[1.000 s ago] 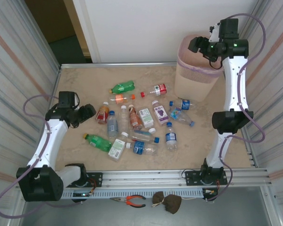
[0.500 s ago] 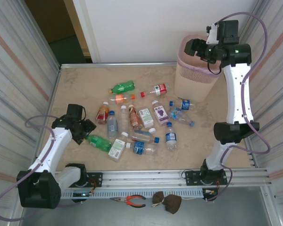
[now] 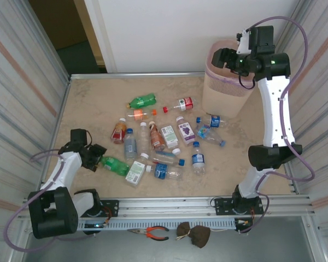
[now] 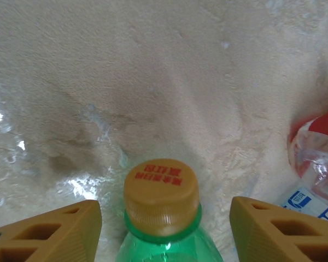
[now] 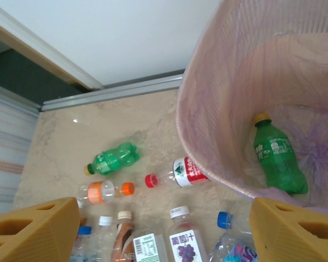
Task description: Put the plastic bottles in the bin
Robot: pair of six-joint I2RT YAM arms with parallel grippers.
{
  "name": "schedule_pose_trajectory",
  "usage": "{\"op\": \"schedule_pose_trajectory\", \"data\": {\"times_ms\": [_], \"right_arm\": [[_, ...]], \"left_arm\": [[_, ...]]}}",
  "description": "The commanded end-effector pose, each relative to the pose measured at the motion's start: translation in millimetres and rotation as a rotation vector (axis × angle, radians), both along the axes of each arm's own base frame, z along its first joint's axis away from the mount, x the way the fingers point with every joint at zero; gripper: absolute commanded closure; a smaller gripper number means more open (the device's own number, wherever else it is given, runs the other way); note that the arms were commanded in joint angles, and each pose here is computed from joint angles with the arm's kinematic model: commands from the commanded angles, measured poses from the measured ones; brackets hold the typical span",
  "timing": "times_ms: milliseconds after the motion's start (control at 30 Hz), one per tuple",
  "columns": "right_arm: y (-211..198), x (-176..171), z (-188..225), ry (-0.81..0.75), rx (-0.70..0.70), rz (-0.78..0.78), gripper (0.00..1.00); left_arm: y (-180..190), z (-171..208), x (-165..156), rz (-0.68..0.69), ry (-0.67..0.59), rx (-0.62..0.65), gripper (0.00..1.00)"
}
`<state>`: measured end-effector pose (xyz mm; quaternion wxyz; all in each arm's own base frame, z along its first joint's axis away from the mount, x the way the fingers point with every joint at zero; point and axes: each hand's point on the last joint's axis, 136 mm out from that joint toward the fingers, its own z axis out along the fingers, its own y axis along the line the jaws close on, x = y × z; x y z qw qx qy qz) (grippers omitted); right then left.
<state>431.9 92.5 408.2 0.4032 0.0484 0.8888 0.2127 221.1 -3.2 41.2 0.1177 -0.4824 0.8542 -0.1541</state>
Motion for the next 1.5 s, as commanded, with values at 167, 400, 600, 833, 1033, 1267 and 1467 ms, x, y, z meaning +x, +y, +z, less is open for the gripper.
{"op": "schedule_pose_trajectory", "data": {"times_ms": [167,400,600,833,1033,1267,1467], "right_arm": [[1,-21,20,-0.064,-0.035,0.006,0.20],[0,-28,20,-0.067,-0.045,0.003,0.21],[-1,-31,19,-0.065,-0.053,-0.001,0.21],[0,-34,20,-0.074,-0.050,0.006,0.22],[10,-39,29,-0.116,-0.024,0.064,0.23],[23,-47,40,-0.201,0.018,0.147,0.23],[38,-59,52,-0.308,0.060,0.246,0.22]], "left_arm": [[-1,-4,7,0.022,-0.031,-0.038,0.44],[2,-13,3,0.037,-0.015,-0.035,0.50],[4,-15,5,0.038,-0.009,-0.031,0.54],[6,-8,5,0.030,-0.033,-0.016,0.64],[9,13,9,0.010,-0.087,0.013,0.70],[8,63,27,-0.081,-0.277,0.063,0.77],[-3,130,48,-0.231,-0.538,0.114,0.83]]}}
